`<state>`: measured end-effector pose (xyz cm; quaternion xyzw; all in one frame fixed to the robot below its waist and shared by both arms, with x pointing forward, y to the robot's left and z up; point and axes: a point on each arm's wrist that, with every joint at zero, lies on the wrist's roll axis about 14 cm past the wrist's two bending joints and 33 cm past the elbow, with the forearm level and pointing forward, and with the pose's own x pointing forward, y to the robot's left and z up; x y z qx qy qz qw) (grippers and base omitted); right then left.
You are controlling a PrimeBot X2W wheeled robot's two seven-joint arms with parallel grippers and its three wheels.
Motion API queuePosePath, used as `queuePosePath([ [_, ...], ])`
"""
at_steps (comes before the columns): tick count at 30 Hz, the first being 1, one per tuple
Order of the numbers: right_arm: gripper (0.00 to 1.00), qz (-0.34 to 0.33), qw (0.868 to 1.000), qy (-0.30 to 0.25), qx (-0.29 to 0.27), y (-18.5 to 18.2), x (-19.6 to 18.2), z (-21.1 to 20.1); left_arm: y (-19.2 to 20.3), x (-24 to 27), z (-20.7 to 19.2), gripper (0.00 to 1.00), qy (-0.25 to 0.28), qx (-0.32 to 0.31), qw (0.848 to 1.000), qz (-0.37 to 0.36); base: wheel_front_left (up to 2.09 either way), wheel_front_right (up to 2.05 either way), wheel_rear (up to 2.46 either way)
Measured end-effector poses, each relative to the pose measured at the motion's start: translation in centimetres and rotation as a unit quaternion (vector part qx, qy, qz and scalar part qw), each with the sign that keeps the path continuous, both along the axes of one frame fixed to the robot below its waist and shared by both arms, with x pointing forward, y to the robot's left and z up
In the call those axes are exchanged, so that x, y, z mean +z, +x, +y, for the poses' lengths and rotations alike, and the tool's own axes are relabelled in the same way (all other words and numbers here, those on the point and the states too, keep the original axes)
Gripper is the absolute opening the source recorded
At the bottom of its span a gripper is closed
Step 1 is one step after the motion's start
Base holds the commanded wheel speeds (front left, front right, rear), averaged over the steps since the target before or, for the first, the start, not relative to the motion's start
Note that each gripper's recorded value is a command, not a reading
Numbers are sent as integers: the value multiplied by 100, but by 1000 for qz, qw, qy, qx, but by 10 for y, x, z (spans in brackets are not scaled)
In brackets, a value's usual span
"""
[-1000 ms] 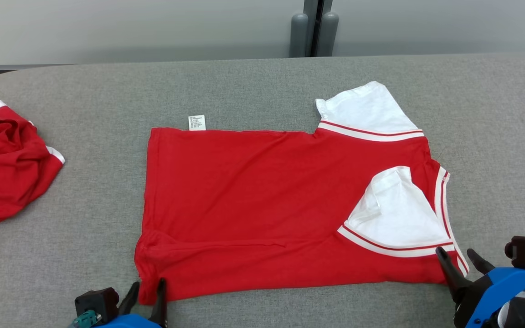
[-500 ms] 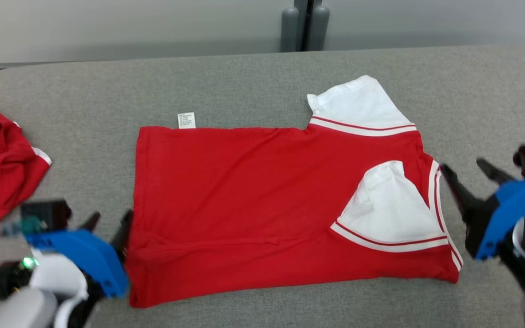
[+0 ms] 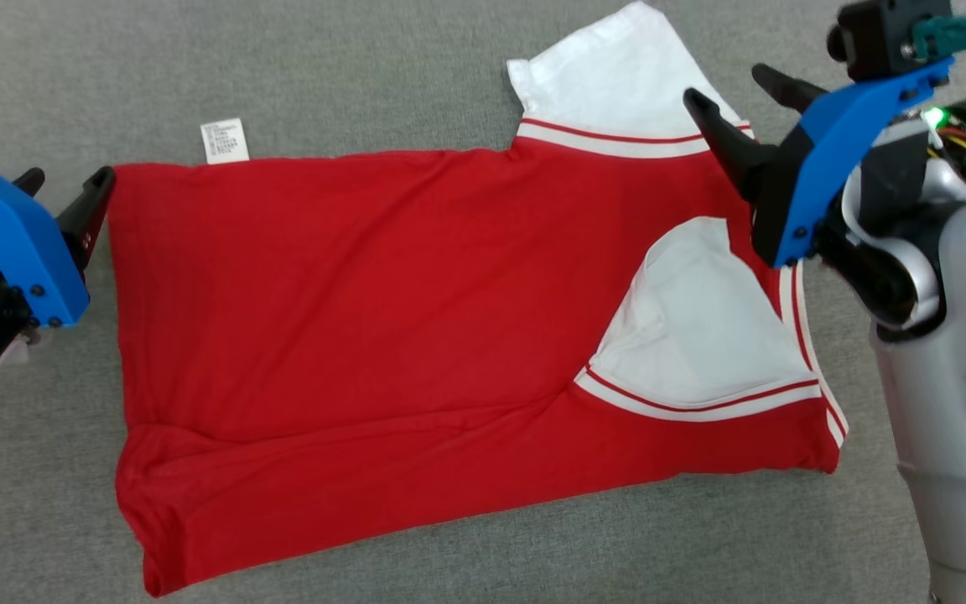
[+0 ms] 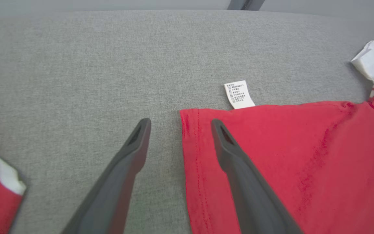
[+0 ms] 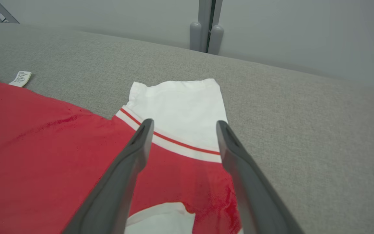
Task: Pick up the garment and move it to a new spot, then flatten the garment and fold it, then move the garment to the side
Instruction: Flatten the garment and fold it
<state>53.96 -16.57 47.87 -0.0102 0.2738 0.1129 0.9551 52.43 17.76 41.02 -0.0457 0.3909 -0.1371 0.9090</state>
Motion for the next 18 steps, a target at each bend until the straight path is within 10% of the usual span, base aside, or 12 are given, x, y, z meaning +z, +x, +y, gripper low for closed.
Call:
queuePosePath([
  [18,100,26,1000,3,9,40,-51,2,14,-59,-14,100,23,-54,996,65,0,0,0],
])
